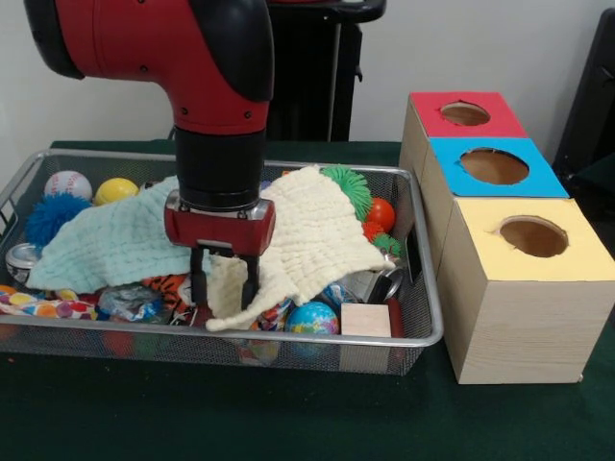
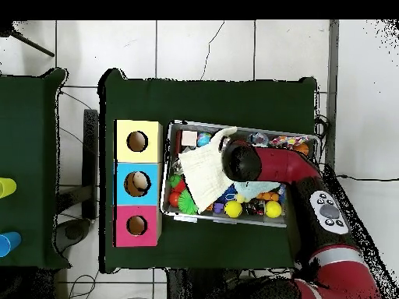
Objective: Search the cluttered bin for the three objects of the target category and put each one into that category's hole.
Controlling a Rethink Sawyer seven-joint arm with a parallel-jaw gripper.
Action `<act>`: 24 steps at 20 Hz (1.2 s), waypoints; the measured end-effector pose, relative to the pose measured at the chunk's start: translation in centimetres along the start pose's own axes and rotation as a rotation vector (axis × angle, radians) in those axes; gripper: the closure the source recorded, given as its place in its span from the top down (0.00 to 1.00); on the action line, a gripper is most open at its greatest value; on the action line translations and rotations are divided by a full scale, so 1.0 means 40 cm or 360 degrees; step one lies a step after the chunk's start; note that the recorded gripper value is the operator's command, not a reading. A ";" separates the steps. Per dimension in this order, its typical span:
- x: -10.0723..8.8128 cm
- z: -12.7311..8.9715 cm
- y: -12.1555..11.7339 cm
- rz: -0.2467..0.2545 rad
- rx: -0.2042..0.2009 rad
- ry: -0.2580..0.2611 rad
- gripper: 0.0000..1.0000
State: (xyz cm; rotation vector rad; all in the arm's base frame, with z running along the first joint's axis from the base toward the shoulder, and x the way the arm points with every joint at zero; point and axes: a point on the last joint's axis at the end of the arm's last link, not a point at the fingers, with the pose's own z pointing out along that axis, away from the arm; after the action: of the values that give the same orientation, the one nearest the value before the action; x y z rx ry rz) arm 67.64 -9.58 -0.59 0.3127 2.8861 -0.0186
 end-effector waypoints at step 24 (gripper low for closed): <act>-0.032 -0.120 0.065 -0.0134 0.0061 -0.0068 1.00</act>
State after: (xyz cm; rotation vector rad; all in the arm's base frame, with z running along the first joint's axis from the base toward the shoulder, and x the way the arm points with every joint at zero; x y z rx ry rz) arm 68.27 -7.14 4.40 0.1952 2.8575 -0.0942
